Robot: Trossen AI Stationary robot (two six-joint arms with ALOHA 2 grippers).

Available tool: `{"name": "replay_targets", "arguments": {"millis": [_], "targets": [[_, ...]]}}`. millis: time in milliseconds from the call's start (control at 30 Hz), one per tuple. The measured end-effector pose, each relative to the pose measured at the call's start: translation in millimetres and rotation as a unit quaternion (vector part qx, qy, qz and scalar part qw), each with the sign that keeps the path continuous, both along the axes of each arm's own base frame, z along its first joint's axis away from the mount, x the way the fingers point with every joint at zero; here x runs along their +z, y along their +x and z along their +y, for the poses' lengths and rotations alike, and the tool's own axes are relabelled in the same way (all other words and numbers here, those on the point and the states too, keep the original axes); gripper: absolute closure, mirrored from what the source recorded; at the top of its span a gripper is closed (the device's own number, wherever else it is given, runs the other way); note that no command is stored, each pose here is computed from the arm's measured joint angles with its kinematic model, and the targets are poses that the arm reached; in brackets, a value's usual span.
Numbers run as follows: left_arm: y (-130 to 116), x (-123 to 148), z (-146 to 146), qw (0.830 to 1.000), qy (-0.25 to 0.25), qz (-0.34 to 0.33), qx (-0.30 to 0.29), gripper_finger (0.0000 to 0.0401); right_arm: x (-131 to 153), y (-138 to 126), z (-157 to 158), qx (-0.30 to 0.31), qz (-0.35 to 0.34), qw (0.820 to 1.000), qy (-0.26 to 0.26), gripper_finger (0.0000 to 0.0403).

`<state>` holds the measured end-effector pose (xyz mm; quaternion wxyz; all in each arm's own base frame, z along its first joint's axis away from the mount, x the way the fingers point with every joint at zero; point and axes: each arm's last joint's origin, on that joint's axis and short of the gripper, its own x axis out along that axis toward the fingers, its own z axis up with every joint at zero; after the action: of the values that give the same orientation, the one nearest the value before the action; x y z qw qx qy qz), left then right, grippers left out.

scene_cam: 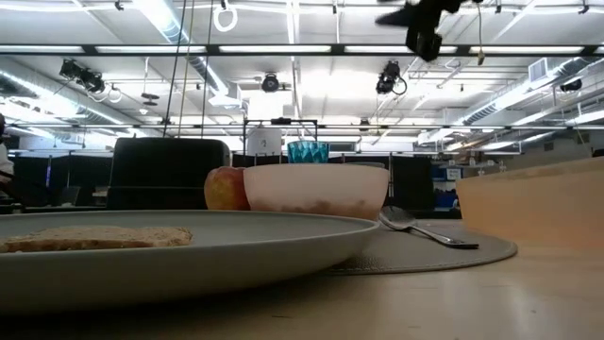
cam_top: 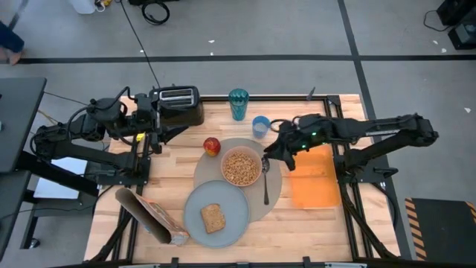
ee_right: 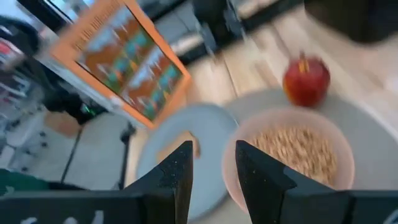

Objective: Arrange a breakfast setting
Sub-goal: Return to Home Position

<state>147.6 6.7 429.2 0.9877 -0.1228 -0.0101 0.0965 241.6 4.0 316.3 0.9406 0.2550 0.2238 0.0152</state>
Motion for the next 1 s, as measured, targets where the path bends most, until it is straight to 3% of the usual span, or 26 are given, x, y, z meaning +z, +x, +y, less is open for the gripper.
{"name": "replay_targets", "arguments": {"millis": [100,267,400,567,633,800,1000], "targets": [[0,-1,0,1.000,-0.001,0.002,0.000,0.0115,14,-8,2,-0.004,-0.047,0.999,-0.014,0.0275],[0,-3,-1,1.000,-0.025,0.009,-0.005,0.0115,26,-20,10,0.023,-0.158,0.981,-0.111,0.0278],[2,-16,-1,0.999,-0.017,0.028,-0.006,0.0115,9,-28,12,0.038,-0.257,0.958,-0.119,0.0303],[0,-57,0,0.999,0.001,0.041,-0.001,0.0115,-23,-53,12,0.050,-0.338,0.934,-0.107,0.0378],[-4,-73,1,0.999,0.017,0.035,0.000,0.0115,-31,-67,11,0.046,-0.358,0.926,-0.107,0.0394],[-18,-101,3,0.996,0.066,0.039,0.033,0.0115,-43,-100,5,-0.019,-0.382,0.919,-0.091,0.0367],[-25,-128,5,0.986,0.105,0.109,0.065,0.0115,-80,-119,5,0.004,-0.373,0.912,-0.172,0.0354]]}}
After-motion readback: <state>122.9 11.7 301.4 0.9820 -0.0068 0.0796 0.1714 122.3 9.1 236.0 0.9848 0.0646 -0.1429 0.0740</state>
